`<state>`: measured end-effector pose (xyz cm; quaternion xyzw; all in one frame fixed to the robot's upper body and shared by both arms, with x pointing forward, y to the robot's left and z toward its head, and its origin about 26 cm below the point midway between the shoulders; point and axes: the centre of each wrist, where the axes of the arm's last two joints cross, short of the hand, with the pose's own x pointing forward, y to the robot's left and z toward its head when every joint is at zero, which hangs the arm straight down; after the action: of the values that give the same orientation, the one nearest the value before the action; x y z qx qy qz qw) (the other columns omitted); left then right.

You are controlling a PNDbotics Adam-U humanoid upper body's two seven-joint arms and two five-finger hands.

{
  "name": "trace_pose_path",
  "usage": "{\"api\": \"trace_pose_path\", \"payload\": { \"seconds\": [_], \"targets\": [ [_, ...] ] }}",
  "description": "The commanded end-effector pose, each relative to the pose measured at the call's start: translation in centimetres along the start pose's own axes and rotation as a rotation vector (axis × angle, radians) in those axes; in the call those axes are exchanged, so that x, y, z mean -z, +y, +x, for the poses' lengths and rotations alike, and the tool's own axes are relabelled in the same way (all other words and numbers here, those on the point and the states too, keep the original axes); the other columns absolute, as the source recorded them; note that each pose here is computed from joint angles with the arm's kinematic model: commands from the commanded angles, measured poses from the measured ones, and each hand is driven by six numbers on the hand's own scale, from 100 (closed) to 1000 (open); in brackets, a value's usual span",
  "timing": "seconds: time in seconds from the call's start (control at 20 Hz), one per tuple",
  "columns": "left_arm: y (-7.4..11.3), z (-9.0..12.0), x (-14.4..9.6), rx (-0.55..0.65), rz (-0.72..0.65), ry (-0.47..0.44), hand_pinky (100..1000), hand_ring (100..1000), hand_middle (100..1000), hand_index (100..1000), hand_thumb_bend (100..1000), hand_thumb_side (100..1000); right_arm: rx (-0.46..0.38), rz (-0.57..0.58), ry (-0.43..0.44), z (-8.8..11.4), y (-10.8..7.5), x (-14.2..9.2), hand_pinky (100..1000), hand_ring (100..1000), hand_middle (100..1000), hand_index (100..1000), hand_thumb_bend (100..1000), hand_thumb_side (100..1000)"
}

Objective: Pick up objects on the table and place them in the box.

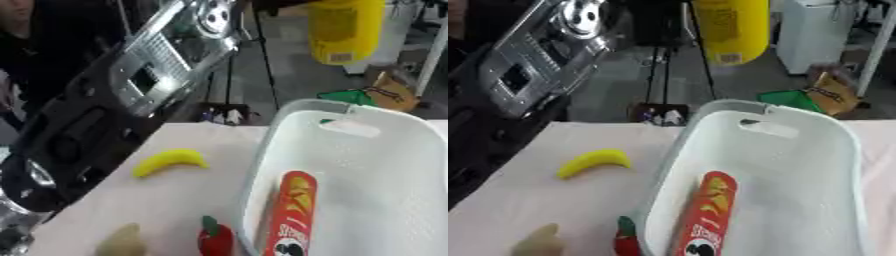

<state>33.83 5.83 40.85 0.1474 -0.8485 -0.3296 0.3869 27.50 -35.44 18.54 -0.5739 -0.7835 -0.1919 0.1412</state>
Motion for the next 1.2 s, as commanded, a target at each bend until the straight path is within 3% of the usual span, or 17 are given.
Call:
{"api": "trace_pose_path", "payload": {
  "seconds": [0.05, 0.1, 0.35, 0.6, 1.05, 1.1, 1.15, 1.2],
  "targets": [
    [0.2, 1.0, -0.1, -0.012, 0.005, -0.020, 380, 473, 380, 519, 730, 563, 0.014, -0.012, -0.034, 0.4, -0.1, 1.1, 746, 540, 528, 657, 100, 682],
    [-0.1, 1.2, -0.5, -0.022, -0.008, -0.040, 380, 473, 381, 519, 754, 562, 0.016, -0.013, -0.033, 0.4, -0.1, 1.1, 746, 540, 528, 657, 100, 727],
    [-1.8, 1.3, -1.3, -0.044, -0.063, -0.058, 384, 476, 388, 527, 765, 555, 0.026, -0.015, -0.033, 0.5, 0.1, 1.2, 746, 540, 528, 657, 100, 732],
    [-2.3, 0.6, -0.7, -0.088, -0.112, -0.031, 445, 517, 450, 602, 822, 732, 0.034, -0.016, -0.036, 0.6, 0.2, 1.2, 746, 540, 528, 657, 100, 729],
    [-2.8, -0.8, 0.3, -0.078, -0.198, -0.026, 502, 569, 533, 713, 881, 773, 0.044, -0.017, -0.040, 0.8, 0.3, 1.4, 747, 540, 528, 657, 100, 732],
    [-3.0, -1.0, 0.4, -0.071, -0.211, -0.023, 574, 661, 640, 813, 914, 767, 0.045, -0.017, -0.041, 0.8, 0.3, 1.4, 747, 540, 528, 657, 100, 734],
    [-3.2, -1.3, 0.5, -0.061, -0.230, -0.019, 574, 661, 640, 813, 914, 767, 0.046, -0.017, -0.041, 0.8, 0.3, 1.4, 747, 540, 528, 657, 100, 734],
    [-3.3, -1.5, 0.6, -0.050, -0.241, -0.021, 591, 728, 723, 858, 926, 767, 0.045, -0.017, -0.041, 0.8, 0.3, 1.4, 747, 540, 528, 656, 100, 735]
  ]
}}
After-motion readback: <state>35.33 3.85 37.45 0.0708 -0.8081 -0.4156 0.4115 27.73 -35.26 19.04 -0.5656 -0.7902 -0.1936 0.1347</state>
